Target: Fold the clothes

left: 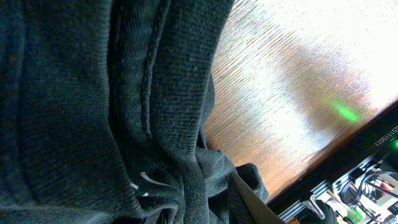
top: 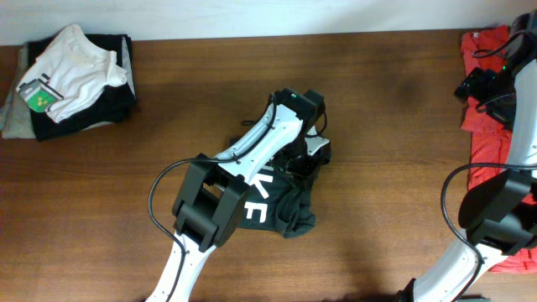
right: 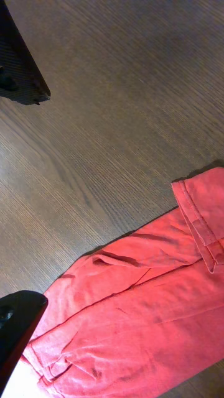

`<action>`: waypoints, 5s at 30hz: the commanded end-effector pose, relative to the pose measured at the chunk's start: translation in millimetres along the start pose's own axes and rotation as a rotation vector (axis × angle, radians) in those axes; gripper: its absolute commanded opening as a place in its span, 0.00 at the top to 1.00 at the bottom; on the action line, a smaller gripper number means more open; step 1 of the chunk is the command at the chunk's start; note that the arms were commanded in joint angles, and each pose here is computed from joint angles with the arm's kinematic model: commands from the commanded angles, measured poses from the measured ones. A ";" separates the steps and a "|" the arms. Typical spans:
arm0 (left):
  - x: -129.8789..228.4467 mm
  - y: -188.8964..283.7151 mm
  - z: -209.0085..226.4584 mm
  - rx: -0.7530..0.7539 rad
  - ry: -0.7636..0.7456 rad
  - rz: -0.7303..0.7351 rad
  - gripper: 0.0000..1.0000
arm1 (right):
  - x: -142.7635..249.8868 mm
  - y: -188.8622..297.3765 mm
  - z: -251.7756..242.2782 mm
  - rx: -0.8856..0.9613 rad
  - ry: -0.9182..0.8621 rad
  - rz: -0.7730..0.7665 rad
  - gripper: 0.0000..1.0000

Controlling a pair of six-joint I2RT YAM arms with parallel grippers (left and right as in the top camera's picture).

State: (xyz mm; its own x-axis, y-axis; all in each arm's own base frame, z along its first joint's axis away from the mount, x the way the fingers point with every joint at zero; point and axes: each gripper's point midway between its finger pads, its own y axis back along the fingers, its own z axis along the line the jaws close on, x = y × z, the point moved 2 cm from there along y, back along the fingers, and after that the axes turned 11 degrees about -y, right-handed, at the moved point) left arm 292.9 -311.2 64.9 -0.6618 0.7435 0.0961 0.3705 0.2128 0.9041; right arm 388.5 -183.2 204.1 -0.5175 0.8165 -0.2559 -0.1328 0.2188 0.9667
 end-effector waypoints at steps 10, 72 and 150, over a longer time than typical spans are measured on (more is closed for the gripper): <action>-9.4 67.8 1.9 -0.238 -0.008 -0.121 0.64 | -3.8 7.9 -1.8 0.000 -0.009 -0.028 0.01; -13.1 60.8 -35.6 -0.344 -0.106 -0.158 0.64 | -3.8 7.9 -1.8 0.000 -0.009 -0.028 0.01; 28.2 6.9 -33.3 -0.260 -0.108 0.037 0.75 | -3.8 7.9 -1.8 0.000 -0.009 -0.028 0.01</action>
State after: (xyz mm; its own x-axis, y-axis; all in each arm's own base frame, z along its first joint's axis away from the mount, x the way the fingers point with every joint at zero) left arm 247.6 -318.7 81.7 -0.5752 0.8098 0.1152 0.2430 0.0347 0.9694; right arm 388.5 -183.2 204.1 -0.5172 0.8167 -0.2559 -0.1328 0.2188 0.9667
